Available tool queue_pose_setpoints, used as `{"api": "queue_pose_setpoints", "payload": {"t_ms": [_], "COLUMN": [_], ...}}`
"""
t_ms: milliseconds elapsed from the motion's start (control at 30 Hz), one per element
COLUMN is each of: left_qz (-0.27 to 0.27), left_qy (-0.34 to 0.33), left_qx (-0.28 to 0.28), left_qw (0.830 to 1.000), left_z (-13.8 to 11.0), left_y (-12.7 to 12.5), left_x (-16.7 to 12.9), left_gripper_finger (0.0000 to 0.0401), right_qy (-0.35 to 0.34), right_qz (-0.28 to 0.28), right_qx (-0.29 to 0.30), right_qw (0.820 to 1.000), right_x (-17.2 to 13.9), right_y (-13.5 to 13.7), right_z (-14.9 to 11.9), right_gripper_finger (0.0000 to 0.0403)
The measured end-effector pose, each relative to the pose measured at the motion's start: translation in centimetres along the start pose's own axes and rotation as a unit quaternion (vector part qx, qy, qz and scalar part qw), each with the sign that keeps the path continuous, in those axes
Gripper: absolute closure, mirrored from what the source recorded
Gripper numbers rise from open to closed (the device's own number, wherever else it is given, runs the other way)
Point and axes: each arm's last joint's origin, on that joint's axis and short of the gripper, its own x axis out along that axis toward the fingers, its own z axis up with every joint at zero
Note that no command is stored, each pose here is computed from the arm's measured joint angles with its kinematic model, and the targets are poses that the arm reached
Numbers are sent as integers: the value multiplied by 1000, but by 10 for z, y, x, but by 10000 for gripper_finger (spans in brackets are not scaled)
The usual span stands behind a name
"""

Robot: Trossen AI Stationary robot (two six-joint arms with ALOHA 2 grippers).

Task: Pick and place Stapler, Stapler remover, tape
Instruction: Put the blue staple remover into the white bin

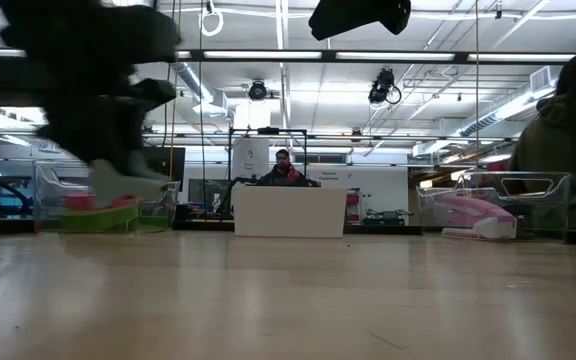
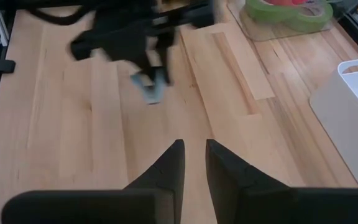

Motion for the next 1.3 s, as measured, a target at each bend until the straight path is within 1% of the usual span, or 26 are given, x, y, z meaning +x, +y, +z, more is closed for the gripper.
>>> {"api": "queue_pose_setpoints", "payload": {"t_ms": [167,333,433,533,667,833,933,1033,1167,1300], "left_qz": [33,72,85,88,100,128,120,104,124,137], "left_qy": [0,1,-12,-39,-86,-171,-221,-258,-282,-307], "left_qx": [-10,-53,-85,-108,-122,-164,-184,-198,-195,-194], "left_qw": [999,996,993,990,984,963,950,940,931,922], "left_z": [8,5,1,-3,-9,-15,-21,-25,-25,-23], "left_y": [57,120,155,187,226,269,288,300,310,318], "left_x": [3,2,2,3,5,1,-2,-5,-2,6], "left_gripper_finger": [353,353,353,353,353,353,353,353,353,353], "right_qy": [0,0,0,0,-3,-5,-7,-6,-6,-6], "right_qz": [0,0,1,1,2,1,-2,-6,-12,-16], "right_qx": [-11,-15,-23,-26,-42,-69,-83,-91,-92,-91], "right_qw": [1000,1000,1000,1000,999,998,996,996,996,996], "right_x": [0,0,0,0,0,0,2,3,5,7], "right_y": [0,0,0,0,0,-1,-3,-6,-11,-15], "right_z": [0,0,0,0,1,2,3,5,6,8], "right_gripper_finger": [339,339,339,339,339,339,339,339,339,339]}}
